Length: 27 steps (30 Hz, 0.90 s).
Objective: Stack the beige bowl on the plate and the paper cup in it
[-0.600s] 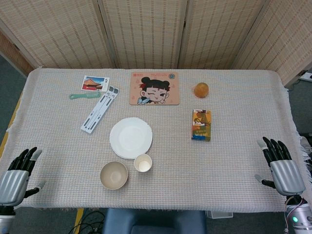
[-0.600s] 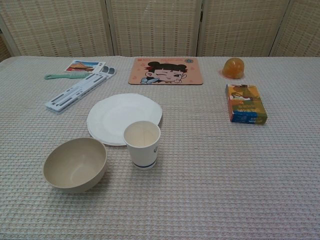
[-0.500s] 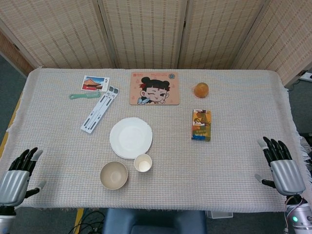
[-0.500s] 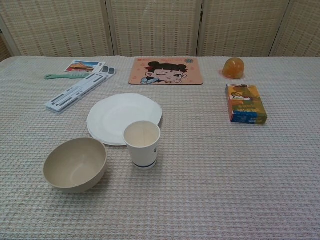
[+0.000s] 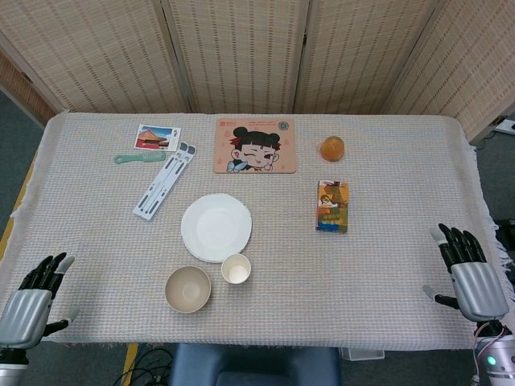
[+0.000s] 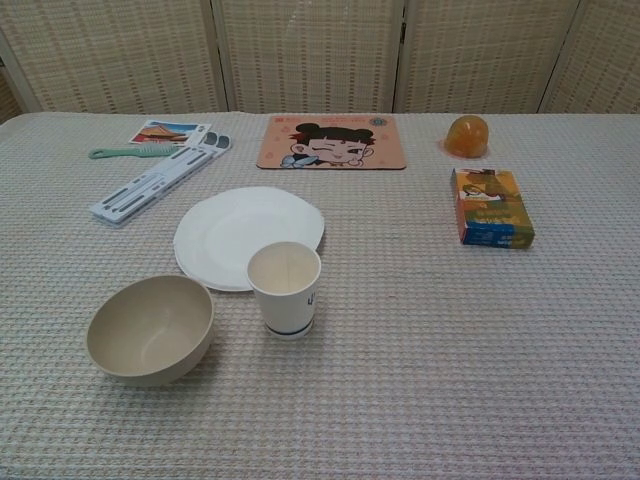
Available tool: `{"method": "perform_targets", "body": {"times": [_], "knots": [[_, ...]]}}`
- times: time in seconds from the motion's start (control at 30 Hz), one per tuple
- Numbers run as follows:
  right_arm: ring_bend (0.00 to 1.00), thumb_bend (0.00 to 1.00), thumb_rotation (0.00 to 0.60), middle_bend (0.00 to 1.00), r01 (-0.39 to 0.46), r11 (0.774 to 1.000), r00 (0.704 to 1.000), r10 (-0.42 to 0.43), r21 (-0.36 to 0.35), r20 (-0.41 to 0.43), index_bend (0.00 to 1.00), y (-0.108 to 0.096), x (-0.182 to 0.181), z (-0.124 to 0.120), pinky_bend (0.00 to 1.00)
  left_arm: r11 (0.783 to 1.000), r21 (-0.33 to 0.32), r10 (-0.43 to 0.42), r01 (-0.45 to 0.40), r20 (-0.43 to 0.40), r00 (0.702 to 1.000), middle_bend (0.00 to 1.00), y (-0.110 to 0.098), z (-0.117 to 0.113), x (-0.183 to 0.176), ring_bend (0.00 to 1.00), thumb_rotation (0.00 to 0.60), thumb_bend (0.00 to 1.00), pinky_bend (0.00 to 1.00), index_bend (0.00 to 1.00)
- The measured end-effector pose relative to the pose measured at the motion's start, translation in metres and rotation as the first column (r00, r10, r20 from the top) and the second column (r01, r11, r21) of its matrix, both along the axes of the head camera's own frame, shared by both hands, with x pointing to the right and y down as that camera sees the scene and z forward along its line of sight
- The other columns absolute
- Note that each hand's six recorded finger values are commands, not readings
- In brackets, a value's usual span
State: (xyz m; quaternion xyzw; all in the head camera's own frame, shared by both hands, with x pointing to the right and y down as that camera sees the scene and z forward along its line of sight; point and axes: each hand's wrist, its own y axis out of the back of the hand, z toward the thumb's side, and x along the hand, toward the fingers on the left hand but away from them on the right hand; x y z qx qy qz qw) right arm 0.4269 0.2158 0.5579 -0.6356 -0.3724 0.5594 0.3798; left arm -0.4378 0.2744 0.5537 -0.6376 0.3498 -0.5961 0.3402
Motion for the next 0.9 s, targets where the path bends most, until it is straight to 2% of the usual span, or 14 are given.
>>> {"method": "perform_targets", "body": {"times": [0.17,0.37,0.47,0.6,0.9], "knots": [[0.0,0.1,0.6,0.0,-0.007,1.0,0.999,0.007,0.007,0.036,0.0,-0.001,0.002,-0.006,0.0,1.0,-0.021,0.011,-0.011,-0.013,1.0,0.08,0.011,-0.002,0.016,0.01,0.6,0.26,0.2,0.16],[0.0,0.1,0.6,0.0,-0.007,1.0,0.997,0.006,0.013,0.074,0.0,-0.001,0.007,-0.014,0.0,0.993,-0.067,0.099,-0.099,-0.004,0.995,0.08,0.015,0.009,0.043,0.01,0.6,0.26,0.2,0.19],[0.0,0.1,0.6,0.0,-0.009,1.0,0.997,0.008,0.018,0.073,0.0,-0.001,0.01,-0.017,0.0,0.982,-0.118,0.14,-0.144,-0.044,0.989,0.08,0.017,0.019,0.057,0.01,0.6,0.26,0.2,0.19],[0.0,0.1,0.6,0.0,-0.009,1.0,0.998,0.007,0.024,0.065,0.0,0.001,0.011,-0.019,0.0,0.958,-0.172,0.209,-0.228,-0.119,0.971,0.09,0.017,0.032,0.08,0.01,0.6,0.26,0.2,0.22],[0.0,0.1,0.6,0.0,-0.012,0.999,0.998,0.01,0.037,0.056,0.0,0.004,0.012,-0.025,0.0,0.932,-0.138,0.305,-0.336,-0.205,0.93,0.11,0.007,0.044,0.102,0.01,0.6,0.26,0.2,0.31]]}}
